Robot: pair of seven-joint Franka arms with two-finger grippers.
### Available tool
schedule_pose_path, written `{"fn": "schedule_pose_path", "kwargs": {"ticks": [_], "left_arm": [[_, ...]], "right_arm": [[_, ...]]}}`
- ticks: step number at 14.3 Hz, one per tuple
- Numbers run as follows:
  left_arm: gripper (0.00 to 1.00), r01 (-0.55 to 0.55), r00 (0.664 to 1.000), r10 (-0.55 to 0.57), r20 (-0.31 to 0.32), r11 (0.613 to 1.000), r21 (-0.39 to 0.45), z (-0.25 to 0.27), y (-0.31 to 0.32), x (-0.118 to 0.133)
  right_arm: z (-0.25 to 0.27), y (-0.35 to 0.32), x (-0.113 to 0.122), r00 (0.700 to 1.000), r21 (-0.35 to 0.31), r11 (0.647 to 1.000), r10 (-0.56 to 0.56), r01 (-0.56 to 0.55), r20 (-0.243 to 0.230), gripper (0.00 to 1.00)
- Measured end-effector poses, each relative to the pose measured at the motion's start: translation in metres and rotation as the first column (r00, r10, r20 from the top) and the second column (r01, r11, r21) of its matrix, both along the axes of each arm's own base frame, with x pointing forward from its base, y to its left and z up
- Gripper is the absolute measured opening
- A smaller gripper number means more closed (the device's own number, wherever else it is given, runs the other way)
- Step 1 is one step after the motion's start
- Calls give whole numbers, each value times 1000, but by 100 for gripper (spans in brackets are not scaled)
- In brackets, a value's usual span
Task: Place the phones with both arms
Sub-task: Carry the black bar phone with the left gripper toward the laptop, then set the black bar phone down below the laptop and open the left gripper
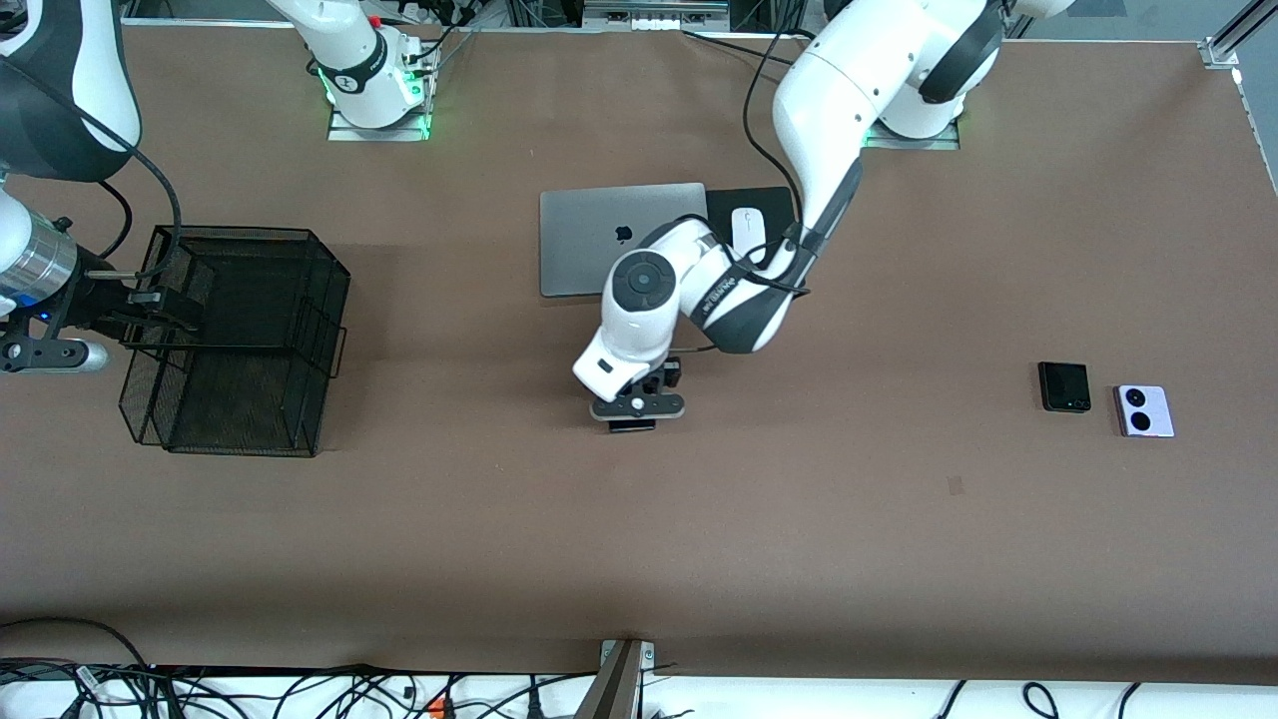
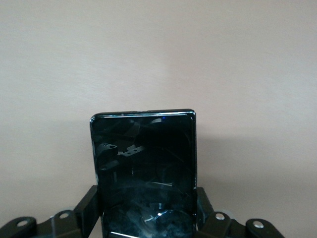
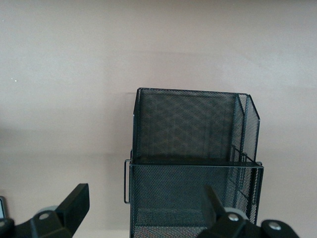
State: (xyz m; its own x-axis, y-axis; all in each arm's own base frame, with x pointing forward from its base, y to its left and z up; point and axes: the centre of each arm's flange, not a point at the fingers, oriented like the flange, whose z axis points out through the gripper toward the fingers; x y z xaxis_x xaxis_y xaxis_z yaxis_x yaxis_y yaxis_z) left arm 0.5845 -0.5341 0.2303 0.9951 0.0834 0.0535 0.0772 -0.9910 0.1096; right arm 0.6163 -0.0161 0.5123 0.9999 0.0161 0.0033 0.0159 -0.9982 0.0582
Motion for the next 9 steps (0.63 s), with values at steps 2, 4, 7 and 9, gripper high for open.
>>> {"fn": "schedule_pose_path", "kwargs": {"ticks": [2, 4, 7, 9], "left_arm": [[80, 7, 1000, -6, 31, 1000, -29, -7, -16, -7], [80, -9, 998, 14, 67, 998, -63, -20, -25, -9], [80, -26, 996, 33, 88, 996, -82, -31, -25, -5], [80, -51, 992, 61, 109, 995, -91, -29, -20, 2]], "right_arm": [[0, 0, 0, 1000, 0, 1000, 0, 0, 0, 100], [0, 0, 0, 1000, 0, 1000, 0, 0, 0, 100], [0, 0, 0, 1000, 0, 1000, 0, 0, 0, 100], [0, 0, 0, 1000, 0, 1000, 0, 0, 0, 100]]}}
